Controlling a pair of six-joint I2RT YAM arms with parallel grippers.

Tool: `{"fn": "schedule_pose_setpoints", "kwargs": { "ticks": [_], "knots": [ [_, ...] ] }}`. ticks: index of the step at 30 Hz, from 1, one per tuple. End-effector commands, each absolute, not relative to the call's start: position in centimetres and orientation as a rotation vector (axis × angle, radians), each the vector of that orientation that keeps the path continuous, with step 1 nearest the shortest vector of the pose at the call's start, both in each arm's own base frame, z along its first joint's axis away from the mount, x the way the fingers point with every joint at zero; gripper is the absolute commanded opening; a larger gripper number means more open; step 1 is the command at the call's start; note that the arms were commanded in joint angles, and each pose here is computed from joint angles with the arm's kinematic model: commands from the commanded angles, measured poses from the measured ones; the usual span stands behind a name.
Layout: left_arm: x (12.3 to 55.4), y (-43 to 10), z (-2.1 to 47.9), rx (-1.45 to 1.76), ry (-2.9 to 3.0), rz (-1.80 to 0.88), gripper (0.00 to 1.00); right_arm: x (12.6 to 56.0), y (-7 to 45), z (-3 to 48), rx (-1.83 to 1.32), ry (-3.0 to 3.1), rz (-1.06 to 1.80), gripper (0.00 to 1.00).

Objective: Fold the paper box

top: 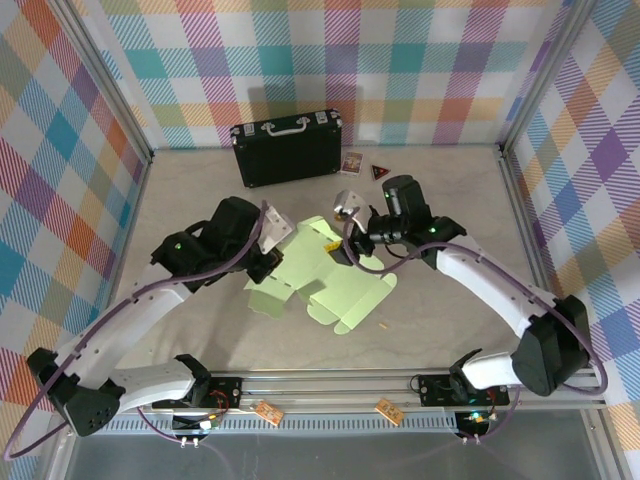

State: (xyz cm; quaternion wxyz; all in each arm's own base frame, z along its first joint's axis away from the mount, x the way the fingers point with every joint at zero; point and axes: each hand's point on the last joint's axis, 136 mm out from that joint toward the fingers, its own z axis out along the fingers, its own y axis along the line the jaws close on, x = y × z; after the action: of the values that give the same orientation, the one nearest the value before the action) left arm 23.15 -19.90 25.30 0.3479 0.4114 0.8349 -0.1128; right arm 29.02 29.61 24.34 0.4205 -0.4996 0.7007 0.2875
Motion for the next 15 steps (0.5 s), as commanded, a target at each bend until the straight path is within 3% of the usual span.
{"fn": "schedule_pose_setpoints", "kwargs": {
  "ticks": [1, 8, 15],
  "knots": [
    [20.6, -21.4, 26.8, 1.139, 2.035, -0.471, 0.00, 34.3, 28.6, 27.0, -1.062, 1.766, 0.591, 0.82],
    [18.2, -20.9, 26.7, 1.234, 1.922, -0.495, 0.00, 34.9, 30.2, 27.7, -1.170, 1.775, 0.836, 0.75],
    [19.9, -21.0, 25.9, 1.283, 2.015, -0.398, 0.00, 30.7, 31.5, 30.5, -1.301, 1.578, 1.074, 0.74]
  ]
}}
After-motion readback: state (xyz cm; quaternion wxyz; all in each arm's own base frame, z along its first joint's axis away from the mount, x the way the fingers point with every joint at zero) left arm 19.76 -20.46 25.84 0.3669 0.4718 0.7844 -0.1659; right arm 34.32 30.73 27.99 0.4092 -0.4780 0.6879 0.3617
